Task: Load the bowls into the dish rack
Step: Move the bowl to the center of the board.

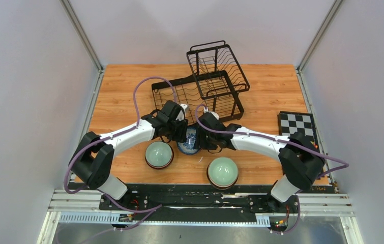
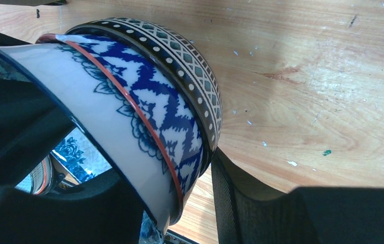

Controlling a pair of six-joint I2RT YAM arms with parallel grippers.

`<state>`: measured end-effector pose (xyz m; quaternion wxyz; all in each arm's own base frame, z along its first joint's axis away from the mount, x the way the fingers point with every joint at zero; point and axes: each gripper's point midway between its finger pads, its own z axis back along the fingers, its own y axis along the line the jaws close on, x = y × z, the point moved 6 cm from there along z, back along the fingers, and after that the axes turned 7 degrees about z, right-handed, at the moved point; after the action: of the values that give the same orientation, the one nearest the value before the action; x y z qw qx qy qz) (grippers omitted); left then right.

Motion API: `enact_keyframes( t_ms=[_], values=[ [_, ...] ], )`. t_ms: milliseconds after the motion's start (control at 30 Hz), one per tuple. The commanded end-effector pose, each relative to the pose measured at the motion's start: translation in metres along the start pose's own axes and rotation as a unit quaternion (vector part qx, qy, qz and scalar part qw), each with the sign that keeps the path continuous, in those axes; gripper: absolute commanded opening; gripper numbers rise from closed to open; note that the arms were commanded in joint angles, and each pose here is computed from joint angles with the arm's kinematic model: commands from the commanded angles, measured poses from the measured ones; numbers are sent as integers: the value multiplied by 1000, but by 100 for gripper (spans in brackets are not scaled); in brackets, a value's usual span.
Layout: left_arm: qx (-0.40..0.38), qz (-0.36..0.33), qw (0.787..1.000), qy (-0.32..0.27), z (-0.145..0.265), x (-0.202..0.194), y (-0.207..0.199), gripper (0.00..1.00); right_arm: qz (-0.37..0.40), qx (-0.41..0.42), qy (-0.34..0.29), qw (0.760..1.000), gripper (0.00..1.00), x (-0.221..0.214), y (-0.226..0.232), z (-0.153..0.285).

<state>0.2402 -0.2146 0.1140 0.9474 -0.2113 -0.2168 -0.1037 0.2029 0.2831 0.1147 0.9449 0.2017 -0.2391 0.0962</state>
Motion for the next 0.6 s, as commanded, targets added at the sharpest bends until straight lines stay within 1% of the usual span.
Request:
enact_keyframes(
  t_ms=[0, 100, 233, 333, 567],
  values=[
    [-49, -6, 998, 46, -20, -20, -15, 31, 13, -10, 15, 1000, 32, -10, -6, -19],
    [-66, -3, 997, 51, -20, -21, -19, 23, 9, 13, 20, 1000, 17, -12, -2, -17],
    [-91, 2, 994, 53, -16, -22, -25, 12, 9, 29, 17, 999, 4, -11, 2, -12],
    [-110, 5, 993, 52, -11, -22, -30, 0, 10, 39, 13, 999, 3, -9, 5, -6],
    [-149, 8, 988, 43, 3, -19, -42, 0, 8, 70, -1, 998, 3, -3, 13, 7]
  ],
)
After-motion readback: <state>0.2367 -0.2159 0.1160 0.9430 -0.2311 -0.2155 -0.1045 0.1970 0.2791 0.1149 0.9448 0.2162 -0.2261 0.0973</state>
